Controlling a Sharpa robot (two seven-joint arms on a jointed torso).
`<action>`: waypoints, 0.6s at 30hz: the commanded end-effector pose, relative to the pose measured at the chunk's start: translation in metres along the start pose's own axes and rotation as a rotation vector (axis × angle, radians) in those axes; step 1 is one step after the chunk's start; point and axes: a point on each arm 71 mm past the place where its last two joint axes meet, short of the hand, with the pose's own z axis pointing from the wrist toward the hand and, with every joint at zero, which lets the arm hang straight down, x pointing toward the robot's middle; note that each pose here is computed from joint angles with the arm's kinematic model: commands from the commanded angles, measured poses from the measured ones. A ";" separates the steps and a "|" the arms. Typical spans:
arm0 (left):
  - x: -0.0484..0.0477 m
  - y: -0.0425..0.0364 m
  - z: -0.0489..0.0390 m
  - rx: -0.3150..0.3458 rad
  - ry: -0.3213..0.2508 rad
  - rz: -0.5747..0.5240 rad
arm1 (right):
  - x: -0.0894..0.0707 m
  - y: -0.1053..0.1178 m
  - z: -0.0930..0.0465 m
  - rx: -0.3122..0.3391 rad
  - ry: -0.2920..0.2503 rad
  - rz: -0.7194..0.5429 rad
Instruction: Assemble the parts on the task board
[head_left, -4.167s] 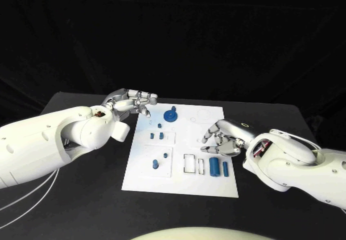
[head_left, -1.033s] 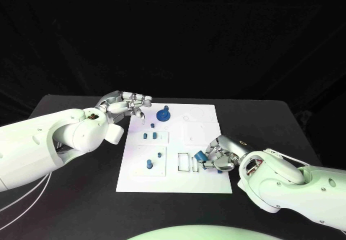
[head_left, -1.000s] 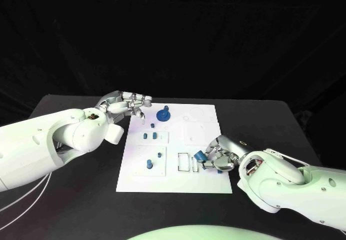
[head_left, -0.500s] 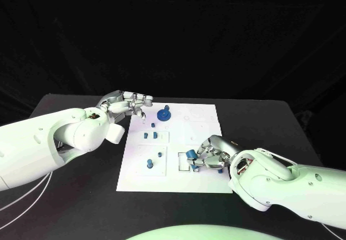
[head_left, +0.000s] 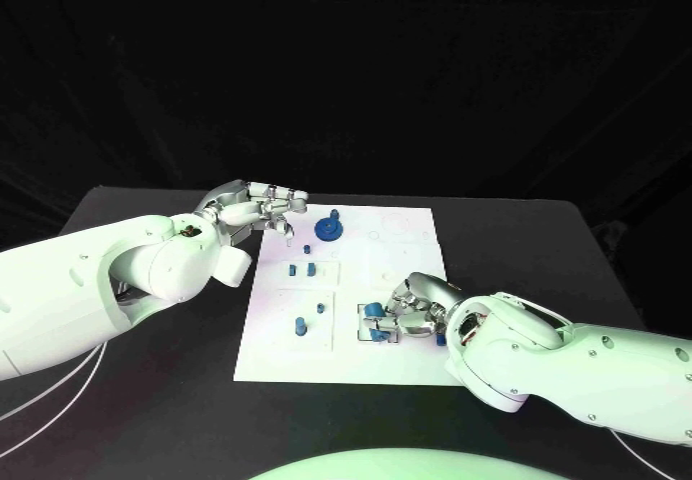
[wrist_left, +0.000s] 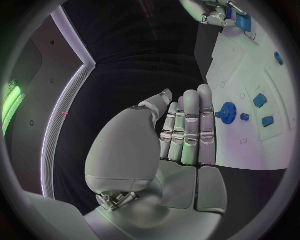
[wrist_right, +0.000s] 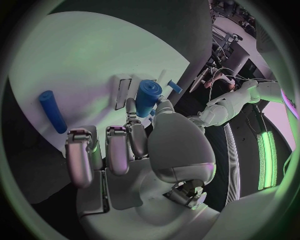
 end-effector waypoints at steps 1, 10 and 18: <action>0.0031 -0.0009 0.0002 0.004 0.021 -0.004 | 0.003 -0.001 0.002 0.003 0.029 -0.011; 0.0030 -0.0008 0.0002 0.003 0.021 -0.004 | 0.002 0.000 0.005 -0.008 0.011 -0.014; 0.0030 -0.0006 0.0002 0.001 0.023 -0.005 | 0.000 0.002 0.005 -0.024 -0.016 -0.015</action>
